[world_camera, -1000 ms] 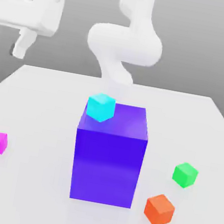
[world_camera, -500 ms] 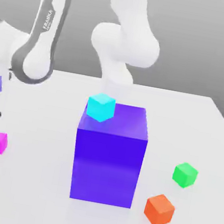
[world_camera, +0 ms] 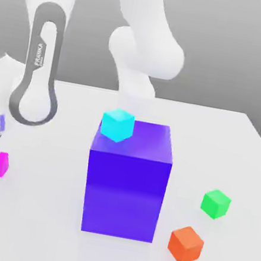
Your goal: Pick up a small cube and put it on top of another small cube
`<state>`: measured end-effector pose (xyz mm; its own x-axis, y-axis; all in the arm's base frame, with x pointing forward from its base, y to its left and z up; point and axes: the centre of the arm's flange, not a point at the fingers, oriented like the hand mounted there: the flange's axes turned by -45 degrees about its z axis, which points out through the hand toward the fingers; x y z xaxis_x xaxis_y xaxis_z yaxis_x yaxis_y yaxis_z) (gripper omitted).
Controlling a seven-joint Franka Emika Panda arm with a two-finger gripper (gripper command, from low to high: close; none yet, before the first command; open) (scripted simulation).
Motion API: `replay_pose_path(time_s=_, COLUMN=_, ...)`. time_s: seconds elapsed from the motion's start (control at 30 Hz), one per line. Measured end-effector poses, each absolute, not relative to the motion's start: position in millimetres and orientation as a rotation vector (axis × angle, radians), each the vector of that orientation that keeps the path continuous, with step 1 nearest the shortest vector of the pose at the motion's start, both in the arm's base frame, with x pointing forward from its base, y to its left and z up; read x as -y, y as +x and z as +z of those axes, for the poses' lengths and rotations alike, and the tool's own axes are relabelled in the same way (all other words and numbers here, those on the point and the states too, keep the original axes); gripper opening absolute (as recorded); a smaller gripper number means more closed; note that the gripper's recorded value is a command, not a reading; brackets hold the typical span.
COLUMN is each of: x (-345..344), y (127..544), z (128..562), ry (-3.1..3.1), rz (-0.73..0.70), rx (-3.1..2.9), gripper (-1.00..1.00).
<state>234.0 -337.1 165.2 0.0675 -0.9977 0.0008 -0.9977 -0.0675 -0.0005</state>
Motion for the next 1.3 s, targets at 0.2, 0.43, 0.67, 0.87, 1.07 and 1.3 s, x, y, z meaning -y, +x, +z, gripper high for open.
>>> replay_pose_path(time_s=0.2, x=353.3, y=264.2, z=229.2, ry=2.331, rz=0.196, rx=2.063, gripper=-1.00)
replay_pose_path(time_s=0.43, x=261.0, y=378.4, z=283.9, ry=2.565, rz=0.396, rx=1.788, gripper=-1.00)
replay_pose_path(time_s=0.67, x=89.7, y=439.6, z=308.8, ry=2.804, rz=0.423, rx=1.508, gripper=-1.00)
replay_pose_path(time_s=0.87, x=-59.1, y=433.3, z=315.6, ry=2.964, rz=0.409, rx=1.233, gripper=-1.00)
replay_pose_path(time_s=1.07, x=-197.7, y=369.1, z=301.9, ry=3.079, rz=0.336, rx=0.924, gripper=-1.00)
replay_pose_path(time_s=1.3, x=-266.8, y=272.0, z=268.9, ry=3.099, rz=0.172, rx=0.719, gripper=-1.00)
